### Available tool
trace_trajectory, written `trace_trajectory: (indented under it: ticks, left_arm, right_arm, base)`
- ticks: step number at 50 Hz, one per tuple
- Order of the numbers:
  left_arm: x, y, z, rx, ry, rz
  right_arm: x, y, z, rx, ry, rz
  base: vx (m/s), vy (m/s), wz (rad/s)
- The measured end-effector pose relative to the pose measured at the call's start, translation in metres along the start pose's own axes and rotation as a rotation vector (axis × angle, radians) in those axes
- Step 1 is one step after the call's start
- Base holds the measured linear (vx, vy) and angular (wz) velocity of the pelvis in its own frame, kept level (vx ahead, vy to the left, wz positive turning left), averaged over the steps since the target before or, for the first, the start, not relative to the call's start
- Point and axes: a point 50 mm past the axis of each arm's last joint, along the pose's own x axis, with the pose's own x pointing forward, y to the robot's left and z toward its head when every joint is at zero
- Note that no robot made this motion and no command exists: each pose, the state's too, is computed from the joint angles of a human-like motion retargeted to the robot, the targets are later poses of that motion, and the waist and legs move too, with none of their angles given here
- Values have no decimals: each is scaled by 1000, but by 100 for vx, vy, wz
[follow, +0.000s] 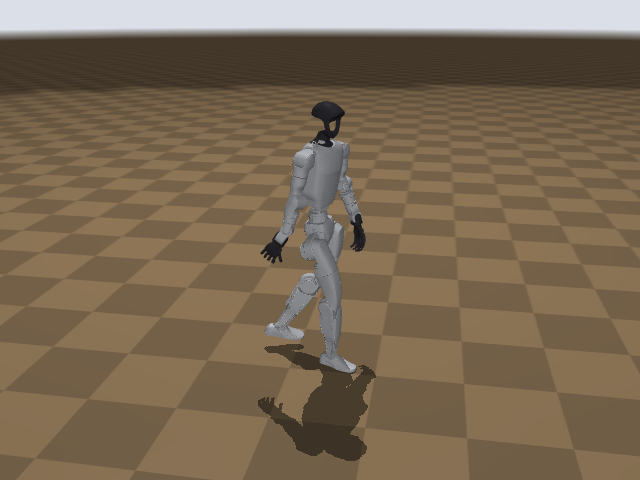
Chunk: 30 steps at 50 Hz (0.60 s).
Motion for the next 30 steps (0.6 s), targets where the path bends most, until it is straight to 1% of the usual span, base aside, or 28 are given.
trace_trajectory:
  ticks: [4,6,10,15,20,25,28,30]
  left_arm:
    - [-4,-45,-50,-147,247,-59]
    - [-9,-54,-64,-199,312,-147]
    - [-15,-62,-76,-133,335,-326]
    - [-14,-65,-77,-36,338,-272]
    - [-12,-70,-71,-65,318,-262]
    - [-12,-72,-66,-62,313,-318]
    - [-15,-77,-76,-77,339,-315]
    - [-17,-80,-84,-143,365,-283]
  right_arm:
    - [1,7,2,15,4,33]
    - [-5,3,20,-26,-63,7]
    - [-19,-7,58,-93,-212,-98]
    - [-51,-35,102,-176,-359,-225]
    - [-91,-54,146,-249,-502,-318]
    - [-110,-51,167,-217,-673,-333]
    - [-104,-39,167,-244,-722,-265]
    - [-101,-27,169,-295,-779,-184]
  base:
    - [54,40,46]
    - [59,-8,67]
    - [47,13,47]
    - [17,34,75]
    - [41,16,65]
    - [47,12,7]
    - [66,17,-16]
    - [57,18,-49]
